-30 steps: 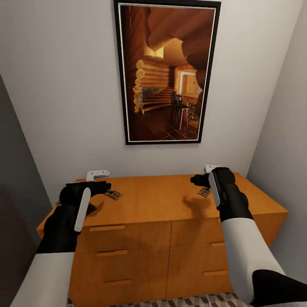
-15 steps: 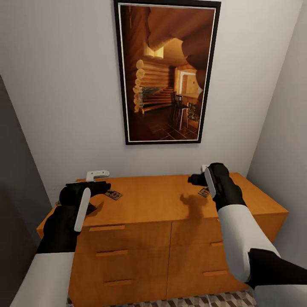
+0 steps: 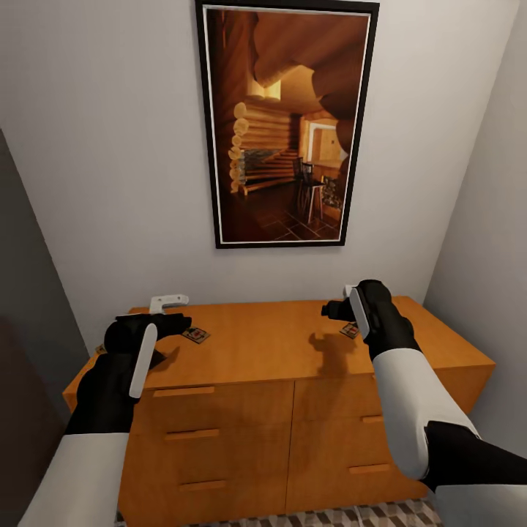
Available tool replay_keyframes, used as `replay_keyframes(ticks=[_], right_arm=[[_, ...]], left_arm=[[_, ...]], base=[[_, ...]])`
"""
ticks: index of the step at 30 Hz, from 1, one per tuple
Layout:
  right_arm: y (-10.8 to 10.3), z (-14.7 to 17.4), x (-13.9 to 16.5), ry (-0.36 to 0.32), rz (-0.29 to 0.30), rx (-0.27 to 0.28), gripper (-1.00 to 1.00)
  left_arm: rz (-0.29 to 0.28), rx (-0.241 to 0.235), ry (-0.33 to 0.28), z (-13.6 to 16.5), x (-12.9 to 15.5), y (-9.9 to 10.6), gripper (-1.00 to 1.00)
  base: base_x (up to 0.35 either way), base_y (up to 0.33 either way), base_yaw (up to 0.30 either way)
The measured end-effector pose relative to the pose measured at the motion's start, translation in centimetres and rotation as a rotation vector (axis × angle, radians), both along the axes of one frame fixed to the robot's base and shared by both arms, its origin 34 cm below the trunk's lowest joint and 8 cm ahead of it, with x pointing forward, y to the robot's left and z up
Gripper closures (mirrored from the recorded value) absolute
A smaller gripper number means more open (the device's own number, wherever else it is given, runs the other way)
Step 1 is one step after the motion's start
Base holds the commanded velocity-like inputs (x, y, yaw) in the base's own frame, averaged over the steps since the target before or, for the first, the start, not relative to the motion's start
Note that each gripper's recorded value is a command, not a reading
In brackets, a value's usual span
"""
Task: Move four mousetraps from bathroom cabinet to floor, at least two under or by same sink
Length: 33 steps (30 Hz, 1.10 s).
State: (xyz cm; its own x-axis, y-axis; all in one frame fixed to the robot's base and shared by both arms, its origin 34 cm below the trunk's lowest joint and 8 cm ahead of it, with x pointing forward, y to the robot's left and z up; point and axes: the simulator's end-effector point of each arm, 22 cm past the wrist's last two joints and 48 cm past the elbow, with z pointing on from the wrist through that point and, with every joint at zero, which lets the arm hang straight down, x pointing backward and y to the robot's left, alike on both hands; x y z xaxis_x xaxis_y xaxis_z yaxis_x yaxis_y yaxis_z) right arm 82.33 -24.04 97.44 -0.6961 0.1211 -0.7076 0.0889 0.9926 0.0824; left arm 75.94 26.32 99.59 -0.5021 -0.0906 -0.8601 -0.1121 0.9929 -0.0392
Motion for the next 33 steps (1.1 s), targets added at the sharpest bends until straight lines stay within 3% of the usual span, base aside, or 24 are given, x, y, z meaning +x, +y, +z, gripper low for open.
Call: replay_keyframes(ticks=[33], right_arm=[[-0.07, -0.06, -0.01, 0.0, -0.007, 0.028, -1.0]], left_arm=[[-0.002, -0.003, 0.016, -0.66, 0.02, -0.13, -1.0]], base=[[0.0, 0.0, 0.0]])
